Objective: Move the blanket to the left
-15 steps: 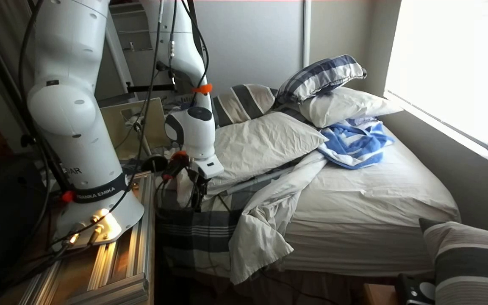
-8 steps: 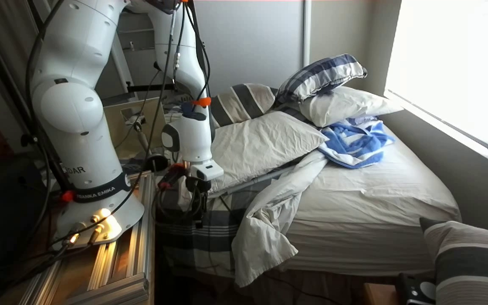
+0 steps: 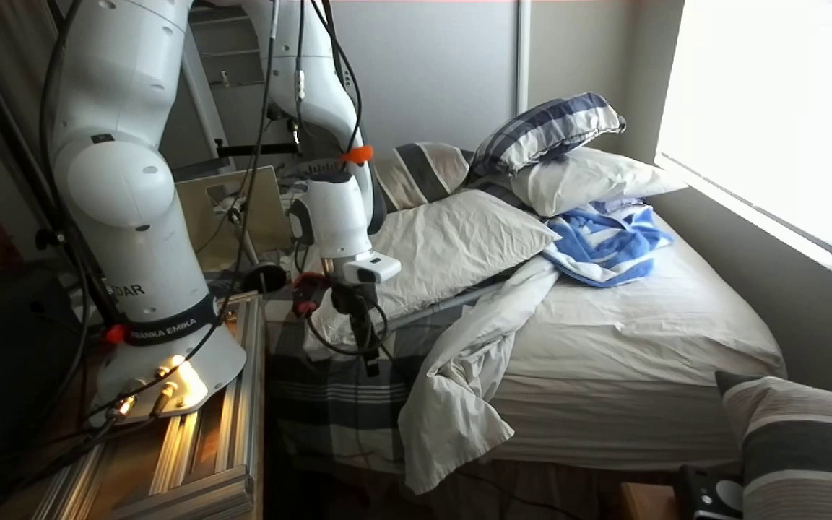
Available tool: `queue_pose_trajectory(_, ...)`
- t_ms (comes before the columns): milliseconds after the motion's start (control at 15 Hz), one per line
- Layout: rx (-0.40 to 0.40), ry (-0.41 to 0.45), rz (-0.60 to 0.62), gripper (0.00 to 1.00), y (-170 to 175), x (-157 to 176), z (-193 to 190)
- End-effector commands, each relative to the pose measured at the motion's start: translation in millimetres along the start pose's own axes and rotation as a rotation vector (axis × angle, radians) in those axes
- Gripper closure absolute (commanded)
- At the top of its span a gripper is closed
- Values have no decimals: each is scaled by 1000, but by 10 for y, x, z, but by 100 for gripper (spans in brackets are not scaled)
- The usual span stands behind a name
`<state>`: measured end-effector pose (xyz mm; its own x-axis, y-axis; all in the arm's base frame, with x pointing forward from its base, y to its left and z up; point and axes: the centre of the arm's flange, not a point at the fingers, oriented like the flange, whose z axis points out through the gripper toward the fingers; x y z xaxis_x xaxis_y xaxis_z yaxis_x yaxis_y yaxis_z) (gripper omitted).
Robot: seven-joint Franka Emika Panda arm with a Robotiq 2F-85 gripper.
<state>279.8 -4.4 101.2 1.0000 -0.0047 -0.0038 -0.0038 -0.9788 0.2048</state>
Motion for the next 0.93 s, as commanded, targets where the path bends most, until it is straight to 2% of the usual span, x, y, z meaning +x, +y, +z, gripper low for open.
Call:
queue_pose_trajectory(0, 42, 69, -103, 0, 246, -58, -759)
queue_pose_trajectory(333, 26, 165, -175, 0, 281, -84, -1103)
queue_pose_trajectory(400, 14, 125, -150, 0, 106, 130, -489)
queue_pose_trajectory(600, 17, 163, -167, 0, 132, 128, -653)
queue_pose_trajectory(867, 18, 167, -169, 0, 141, 119, -670)
